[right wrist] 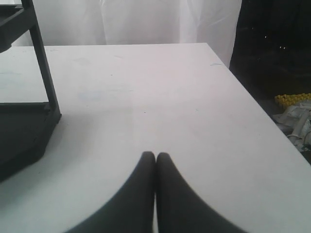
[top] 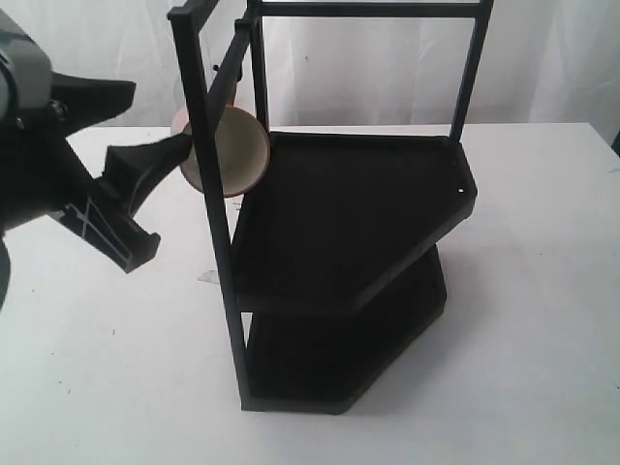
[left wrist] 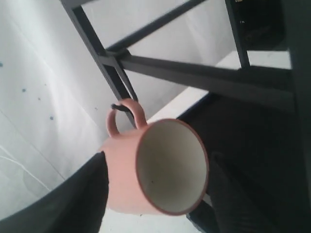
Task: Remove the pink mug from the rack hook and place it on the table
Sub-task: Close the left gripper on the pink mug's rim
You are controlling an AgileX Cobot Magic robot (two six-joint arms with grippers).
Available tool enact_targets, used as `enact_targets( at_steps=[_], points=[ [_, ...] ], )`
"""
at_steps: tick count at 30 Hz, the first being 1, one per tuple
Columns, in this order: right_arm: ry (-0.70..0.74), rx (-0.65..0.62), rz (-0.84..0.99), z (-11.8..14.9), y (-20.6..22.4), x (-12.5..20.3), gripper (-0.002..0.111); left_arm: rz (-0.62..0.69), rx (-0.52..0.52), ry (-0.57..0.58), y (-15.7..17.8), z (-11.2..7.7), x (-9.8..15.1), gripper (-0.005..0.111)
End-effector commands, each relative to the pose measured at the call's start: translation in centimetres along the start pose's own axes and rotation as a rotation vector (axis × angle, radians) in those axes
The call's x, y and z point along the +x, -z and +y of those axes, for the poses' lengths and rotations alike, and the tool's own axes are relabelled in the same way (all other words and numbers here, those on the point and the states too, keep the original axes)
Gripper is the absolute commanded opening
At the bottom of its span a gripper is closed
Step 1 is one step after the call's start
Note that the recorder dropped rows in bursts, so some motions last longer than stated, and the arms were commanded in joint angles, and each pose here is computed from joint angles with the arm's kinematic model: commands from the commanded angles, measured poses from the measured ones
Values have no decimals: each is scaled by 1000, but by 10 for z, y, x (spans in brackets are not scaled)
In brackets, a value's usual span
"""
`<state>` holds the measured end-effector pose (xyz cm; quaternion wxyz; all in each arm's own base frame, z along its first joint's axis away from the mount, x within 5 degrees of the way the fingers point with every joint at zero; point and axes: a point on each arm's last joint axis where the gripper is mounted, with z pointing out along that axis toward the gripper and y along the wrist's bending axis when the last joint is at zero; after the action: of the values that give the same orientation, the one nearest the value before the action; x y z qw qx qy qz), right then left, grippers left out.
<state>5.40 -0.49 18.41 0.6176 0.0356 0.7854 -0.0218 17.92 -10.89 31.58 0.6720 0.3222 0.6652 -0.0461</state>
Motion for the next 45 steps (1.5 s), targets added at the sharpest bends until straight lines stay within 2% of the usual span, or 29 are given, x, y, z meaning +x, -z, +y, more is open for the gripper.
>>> enact_targets(
  at_steps=[1,6,11,19,25,37,39,45],
  points=[
    [1,6,-13,0,0,-1,0,47,23,-32,-9,-5,9,63],
    [1,6,-13,0,0,-1,0,53,-18,18,-20,-4,15,65],
    [1,6,-13,0,0,-1,0,61,-105,-27,-31,1,22,73],
    [1,6,-13,0,0,-1,0,91,-126,-37,-47,-2,35,73],
    [1,6,-13,0,0,-1,0,126,-210,52,-60,6,33,73],
    [1,6,-13,0,0,-1,0,182,-235,28,-71,7,39,72],
    [1,6,-13,0,0,-1,0,183,-233,33,-71,7,39,68],
    [1,6,-13,0,0,-1,0,211,-182,45,-71,3,41,42]
  ],
)
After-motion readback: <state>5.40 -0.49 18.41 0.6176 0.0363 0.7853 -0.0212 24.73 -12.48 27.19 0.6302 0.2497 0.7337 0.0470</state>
